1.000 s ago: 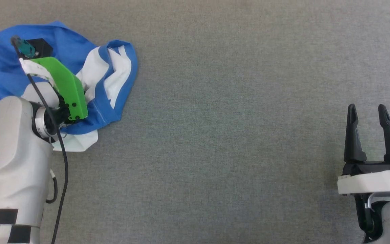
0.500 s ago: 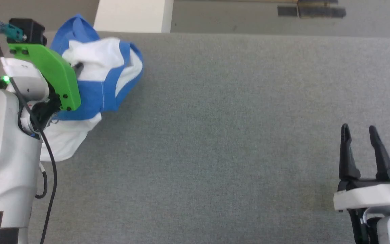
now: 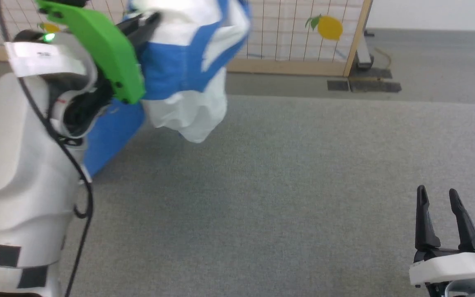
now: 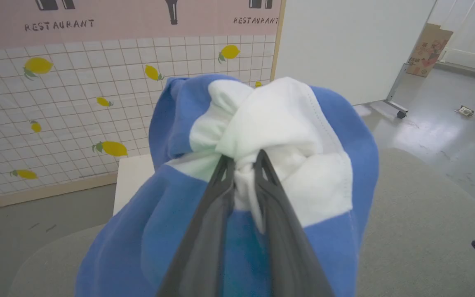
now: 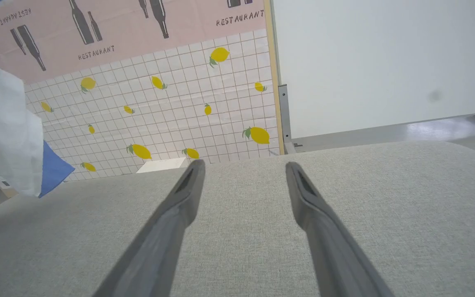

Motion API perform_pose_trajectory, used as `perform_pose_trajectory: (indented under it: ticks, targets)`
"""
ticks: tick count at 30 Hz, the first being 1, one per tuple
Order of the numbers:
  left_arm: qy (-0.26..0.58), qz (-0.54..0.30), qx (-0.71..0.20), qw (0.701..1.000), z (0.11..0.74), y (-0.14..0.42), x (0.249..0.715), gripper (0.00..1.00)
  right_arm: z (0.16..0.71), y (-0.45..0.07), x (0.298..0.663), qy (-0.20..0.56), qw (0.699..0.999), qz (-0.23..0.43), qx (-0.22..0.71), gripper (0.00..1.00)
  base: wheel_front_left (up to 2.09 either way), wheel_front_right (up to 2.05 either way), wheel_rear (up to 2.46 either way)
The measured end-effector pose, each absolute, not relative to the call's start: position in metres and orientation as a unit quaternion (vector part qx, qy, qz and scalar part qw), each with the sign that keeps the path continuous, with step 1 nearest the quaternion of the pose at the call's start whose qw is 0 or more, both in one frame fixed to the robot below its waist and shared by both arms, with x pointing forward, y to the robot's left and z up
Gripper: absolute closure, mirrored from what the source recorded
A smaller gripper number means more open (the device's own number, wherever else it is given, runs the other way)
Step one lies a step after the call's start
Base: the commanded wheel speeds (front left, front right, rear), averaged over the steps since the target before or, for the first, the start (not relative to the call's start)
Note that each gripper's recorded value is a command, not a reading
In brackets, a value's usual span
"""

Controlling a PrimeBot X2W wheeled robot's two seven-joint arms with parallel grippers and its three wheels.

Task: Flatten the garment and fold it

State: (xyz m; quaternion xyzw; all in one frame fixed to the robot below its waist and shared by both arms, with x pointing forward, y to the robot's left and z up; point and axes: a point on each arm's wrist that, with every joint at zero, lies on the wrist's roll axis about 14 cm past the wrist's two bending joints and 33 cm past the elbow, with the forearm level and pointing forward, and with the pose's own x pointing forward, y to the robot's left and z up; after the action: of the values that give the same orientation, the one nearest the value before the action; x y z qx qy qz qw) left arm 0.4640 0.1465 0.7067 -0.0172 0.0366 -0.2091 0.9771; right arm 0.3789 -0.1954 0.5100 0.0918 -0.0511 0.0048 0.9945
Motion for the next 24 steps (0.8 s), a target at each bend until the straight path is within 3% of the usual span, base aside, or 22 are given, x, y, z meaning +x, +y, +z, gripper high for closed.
perform_pose_trajectory:
  ticks: [8, 14, 20, 24]
  targets:
    - [-0.031, -0.365, 0.004, 0.93, 0.751, 0.039, 0.416, 1.0, 0.522, -0.207, 0.364, -0.07, 0.993, -0.011, 0.094, 0.0, 0.0, 0.0, 0.0]
    - [-0.067, -0.431, 0.02, 0.899, 0.755, -0.014, 0.398, 1.0, 0.519, -0.219, 0.358, -0.068, 0.993, -0.029, 0.096, 0.0, 0.0, 0.0, 0.0]
    - [-0.07, -0.453, 0.05, 0.887, 0.71, -0.047, 0.405, 1.0, 0.51, -0.225, 0.358, -0.055, 0.993, -0.041, 0.095, 0.0, 0.0, 0.0, 0.0]
    - [0.004, -0.468, 0.029, 0.883, 0.634, -0.067, 0.403, 1.0, 0.505, -0.229, 0.361, -0.049, 0.993, -0.048, 0.095, 0.0, 0.0, 0.0, 0.0]
